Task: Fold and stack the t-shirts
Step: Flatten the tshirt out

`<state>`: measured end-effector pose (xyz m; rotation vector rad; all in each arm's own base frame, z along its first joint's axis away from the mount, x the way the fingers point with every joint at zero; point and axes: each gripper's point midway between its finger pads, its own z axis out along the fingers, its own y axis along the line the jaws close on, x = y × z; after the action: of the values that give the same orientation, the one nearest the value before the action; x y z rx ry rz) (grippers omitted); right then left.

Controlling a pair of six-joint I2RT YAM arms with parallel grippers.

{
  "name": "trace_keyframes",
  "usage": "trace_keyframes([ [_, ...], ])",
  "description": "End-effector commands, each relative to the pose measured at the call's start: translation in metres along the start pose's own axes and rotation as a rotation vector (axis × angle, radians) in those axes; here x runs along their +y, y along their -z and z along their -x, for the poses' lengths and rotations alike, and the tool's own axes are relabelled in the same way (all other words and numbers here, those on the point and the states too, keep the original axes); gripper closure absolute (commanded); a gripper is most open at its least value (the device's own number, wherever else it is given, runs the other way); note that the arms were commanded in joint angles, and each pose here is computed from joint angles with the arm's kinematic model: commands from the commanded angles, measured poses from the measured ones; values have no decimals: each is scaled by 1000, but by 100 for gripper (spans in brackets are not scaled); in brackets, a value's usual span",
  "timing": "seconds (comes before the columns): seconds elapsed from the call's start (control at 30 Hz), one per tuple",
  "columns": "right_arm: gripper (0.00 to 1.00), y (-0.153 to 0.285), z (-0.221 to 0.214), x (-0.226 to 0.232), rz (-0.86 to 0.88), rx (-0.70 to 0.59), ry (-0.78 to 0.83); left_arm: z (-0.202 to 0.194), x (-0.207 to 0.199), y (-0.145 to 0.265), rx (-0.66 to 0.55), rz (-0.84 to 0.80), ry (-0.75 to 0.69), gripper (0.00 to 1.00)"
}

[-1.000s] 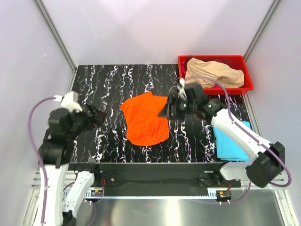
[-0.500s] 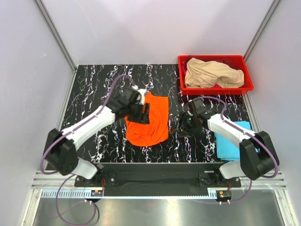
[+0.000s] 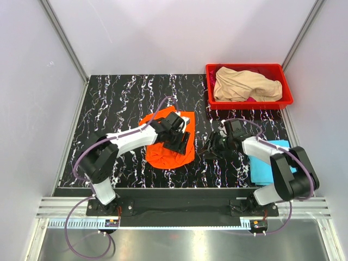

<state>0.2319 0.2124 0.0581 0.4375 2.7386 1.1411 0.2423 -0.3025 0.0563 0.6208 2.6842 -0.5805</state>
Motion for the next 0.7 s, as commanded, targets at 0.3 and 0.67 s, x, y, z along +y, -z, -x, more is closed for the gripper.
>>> trace_keyframes([
  [0.3,59,-41,4,12,91,106,-22,29,-16,-17,-65,-75,5,69],
  [0.67,100,-56,7,21,81,149,9,54,-9,42,-176,-91,47,100],
])
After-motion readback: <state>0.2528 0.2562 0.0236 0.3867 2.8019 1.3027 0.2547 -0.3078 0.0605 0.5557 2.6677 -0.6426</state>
